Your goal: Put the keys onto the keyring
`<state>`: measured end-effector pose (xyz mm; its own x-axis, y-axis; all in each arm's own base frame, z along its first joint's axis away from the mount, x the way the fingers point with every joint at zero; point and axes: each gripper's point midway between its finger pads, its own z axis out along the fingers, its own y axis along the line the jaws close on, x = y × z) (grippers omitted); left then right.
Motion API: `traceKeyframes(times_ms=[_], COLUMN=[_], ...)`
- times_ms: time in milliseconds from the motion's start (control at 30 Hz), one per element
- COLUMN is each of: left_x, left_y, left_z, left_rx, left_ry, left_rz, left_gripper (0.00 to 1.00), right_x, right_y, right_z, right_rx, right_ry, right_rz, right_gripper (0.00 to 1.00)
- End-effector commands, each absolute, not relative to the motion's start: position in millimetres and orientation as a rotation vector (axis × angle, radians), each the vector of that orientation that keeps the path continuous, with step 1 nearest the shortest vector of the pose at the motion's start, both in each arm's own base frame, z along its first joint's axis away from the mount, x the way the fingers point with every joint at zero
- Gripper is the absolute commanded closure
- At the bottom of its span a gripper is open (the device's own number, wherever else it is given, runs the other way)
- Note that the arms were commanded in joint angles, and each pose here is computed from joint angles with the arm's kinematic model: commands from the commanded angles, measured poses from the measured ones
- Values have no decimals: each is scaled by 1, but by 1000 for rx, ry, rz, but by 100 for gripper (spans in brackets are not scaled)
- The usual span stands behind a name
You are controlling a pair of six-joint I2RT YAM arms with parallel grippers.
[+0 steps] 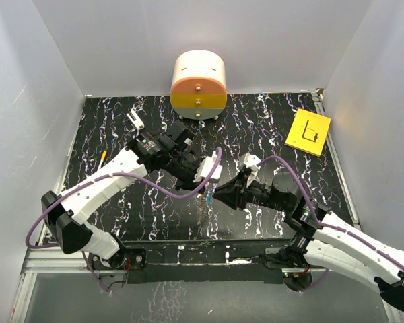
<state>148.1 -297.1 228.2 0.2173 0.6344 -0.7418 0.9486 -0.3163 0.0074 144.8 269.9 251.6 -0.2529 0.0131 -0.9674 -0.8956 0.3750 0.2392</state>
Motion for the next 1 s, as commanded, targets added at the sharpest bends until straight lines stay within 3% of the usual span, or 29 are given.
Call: traceKeyframes(times_ms=[0,967], left_x=[144,138], left_y=[-309,-315], left_z=[249,266], left_rx=[1988,1961], left_ry=[1396,1382], left_rz=[-980,-1060], left_gripper=[100,100], right_x=[143,153], right_y=[275,277], right_z=[280,272], right_rx=[-819,-828], right_ry=[1444,1476], right_rz=[1100,1051], right_gripper=[76,75])
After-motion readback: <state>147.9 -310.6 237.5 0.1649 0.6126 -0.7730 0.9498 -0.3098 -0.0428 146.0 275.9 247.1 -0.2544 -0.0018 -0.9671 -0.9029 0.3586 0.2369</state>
